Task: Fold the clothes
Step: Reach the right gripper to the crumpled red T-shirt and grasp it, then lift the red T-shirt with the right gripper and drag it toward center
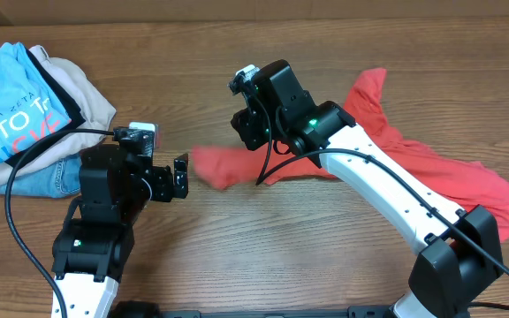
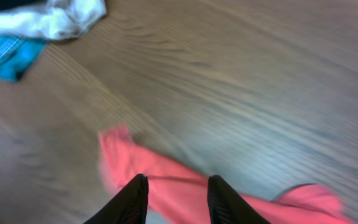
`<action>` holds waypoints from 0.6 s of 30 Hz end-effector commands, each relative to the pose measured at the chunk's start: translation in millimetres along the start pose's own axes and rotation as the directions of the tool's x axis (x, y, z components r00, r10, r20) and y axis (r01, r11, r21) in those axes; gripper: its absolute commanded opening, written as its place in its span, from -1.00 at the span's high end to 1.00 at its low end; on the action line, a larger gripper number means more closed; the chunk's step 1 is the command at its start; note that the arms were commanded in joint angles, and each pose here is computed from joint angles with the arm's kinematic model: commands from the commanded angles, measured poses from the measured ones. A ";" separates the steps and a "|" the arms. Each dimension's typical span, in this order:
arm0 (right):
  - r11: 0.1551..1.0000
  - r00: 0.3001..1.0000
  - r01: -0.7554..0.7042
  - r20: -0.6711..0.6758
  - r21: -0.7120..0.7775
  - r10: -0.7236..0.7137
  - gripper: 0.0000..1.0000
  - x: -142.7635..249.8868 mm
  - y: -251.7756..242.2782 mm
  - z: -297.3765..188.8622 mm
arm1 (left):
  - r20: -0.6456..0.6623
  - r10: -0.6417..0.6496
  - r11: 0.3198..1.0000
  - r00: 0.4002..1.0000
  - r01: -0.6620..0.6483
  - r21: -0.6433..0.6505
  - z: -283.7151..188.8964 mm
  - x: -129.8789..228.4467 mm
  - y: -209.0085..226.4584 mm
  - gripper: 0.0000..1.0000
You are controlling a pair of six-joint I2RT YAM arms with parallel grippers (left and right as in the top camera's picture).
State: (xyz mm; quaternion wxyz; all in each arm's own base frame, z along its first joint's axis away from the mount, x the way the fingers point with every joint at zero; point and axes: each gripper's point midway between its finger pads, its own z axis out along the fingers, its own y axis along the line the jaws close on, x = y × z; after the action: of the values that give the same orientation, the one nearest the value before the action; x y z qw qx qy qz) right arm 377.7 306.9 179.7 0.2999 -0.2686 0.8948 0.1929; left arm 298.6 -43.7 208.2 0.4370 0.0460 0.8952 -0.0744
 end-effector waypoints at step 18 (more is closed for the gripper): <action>0.668 0.816 -0.568 0.227 0.481 0.531 -0.25 47.5 -287.9 -100.9 | 0.053 -0.012 1.000 0.999 0.012 -0.016 -3.6 -18.0 3.0 -1.00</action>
State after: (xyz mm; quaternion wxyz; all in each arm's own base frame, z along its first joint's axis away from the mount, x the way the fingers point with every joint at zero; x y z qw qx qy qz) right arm 466.4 35.8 198.2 0.3451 0.0882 0.9336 0.0386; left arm 303.1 -43.0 214.1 0.4504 0.0451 0.8888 -0.0718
